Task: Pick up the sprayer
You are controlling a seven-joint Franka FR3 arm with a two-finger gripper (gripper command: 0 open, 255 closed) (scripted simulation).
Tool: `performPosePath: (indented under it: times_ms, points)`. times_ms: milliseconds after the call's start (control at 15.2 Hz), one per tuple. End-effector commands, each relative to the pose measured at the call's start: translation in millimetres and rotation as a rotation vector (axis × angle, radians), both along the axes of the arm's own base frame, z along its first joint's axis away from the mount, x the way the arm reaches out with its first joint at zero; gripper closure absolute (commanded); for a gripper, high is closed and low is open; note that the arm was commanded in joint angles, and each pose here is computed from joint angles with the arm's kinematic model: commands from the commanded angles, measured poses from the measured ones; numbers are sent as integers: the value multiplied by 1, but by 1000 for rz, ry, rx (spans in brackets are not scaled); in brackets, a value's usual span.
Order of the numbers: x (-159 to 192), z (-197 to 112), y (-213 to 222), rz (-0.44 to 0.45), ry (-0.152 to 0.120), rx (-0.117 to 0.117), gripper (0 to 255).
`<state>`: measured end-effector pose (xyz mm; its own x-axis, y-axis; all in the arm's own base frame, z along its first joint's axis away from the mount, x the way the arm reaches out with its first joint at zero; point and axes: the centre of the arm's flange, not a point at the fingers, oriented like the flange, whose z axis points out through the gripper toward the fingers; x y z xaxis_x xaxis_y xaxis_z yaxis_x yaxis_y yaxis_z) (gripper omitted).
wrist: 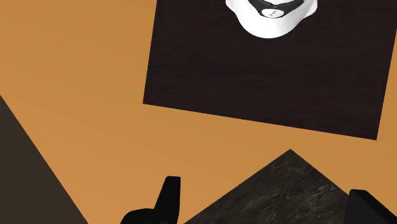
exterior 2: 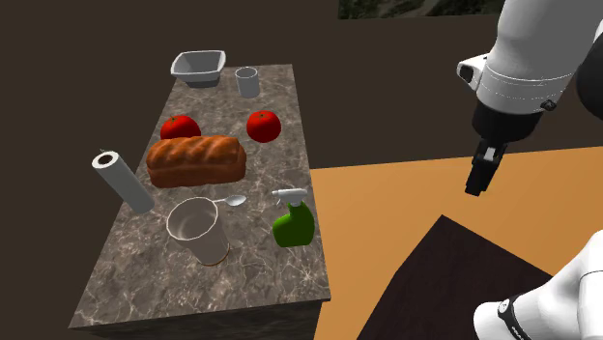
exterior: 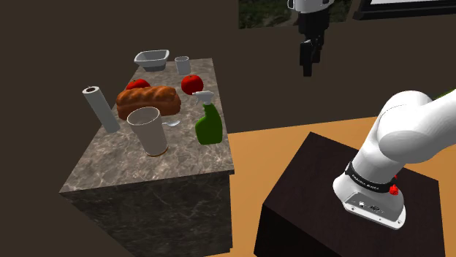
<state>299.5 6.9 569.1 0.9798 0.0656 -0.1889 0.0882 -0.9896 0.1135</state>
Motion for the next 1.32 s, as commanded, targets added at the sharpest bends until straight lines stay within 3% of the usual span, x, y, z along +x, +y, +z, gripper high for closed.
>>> performPosePath:
  times_ms: [0, 1254]
  points:
    - [0, 0, 0, 0, 0, 0, 0]
    - [223, -90, 138, 426, 215, -32, 0]
